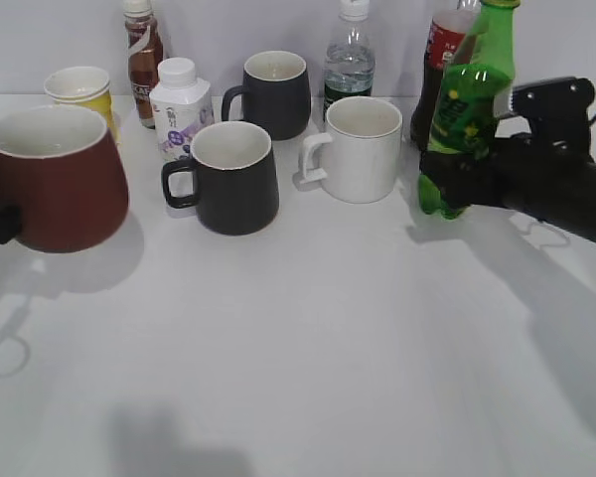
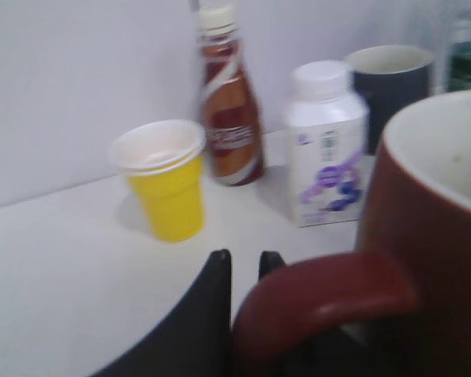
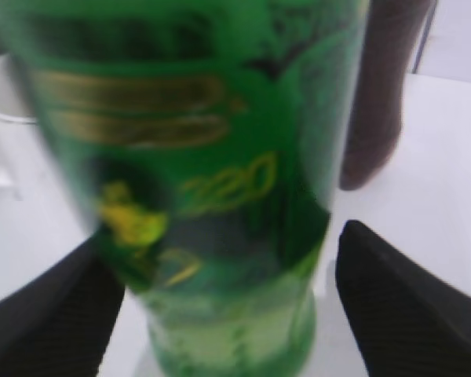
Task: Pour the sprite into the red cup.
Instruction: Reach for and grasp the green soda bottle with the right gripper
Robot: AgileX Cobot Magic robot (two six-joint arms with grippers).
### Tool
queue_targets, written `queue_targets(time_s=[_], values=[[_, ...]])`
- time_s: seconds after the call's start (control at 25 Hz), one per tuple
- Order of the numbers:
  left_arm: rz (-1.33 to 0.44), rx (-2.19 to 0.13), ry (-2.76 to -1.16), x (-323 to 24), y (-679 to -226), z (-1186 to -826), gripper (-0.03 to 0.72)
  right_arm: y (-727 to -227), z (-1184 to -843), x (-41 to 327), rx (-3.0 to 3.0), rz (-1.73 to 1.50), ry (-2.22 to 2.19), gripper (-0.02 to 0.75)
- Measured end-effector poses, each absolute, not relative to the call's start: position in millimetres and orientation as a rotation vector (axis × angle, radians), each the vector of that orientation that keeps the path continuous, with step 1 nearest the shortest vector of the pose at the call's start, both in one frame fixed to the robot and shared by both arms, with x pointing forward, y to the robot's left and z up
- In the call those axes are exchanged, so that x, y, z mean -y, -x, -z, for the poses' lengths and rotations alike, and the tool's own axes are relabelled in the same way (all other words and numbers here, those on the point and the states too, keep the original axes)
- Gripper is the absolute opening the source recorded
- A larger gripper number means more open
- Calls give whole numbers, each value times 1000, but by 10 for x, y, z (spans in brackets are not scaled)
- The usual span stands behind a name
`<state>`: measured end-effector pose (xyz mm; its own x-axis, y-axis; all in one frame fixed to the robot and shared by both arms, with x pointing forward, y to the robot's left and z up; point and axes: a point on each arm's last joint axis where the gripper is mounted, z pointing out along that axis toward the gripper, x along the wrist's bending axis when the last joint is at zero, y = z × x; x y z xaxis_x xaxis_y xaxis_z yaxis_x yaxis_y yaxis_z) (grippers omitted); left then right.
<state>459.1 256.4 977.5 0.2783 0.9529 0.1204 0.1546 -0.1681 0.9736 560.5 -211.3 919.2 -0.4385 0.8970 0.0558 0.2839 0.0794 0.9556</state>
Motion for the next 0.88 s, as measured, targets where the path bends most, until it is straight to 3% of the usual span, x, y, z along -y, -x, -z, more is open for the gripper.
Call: queue_targets(time_s=[0.56, 0.76, 0.88], values=[[-859, -851, -1680, -2095, -4403, -9790, 78, -5956, -9074, 2035, -1752, -1416, -1135, 580], [-841, -825, -1689, -2040, -4377, -9789, 78, -5959, -9059, 2035, -1754, -1414, -1139, 426], [-835, -830, -1679, -2038, -4377, -9794, 78, -5961, -9062, 2035, -1753, -1415, -1138, 408]])
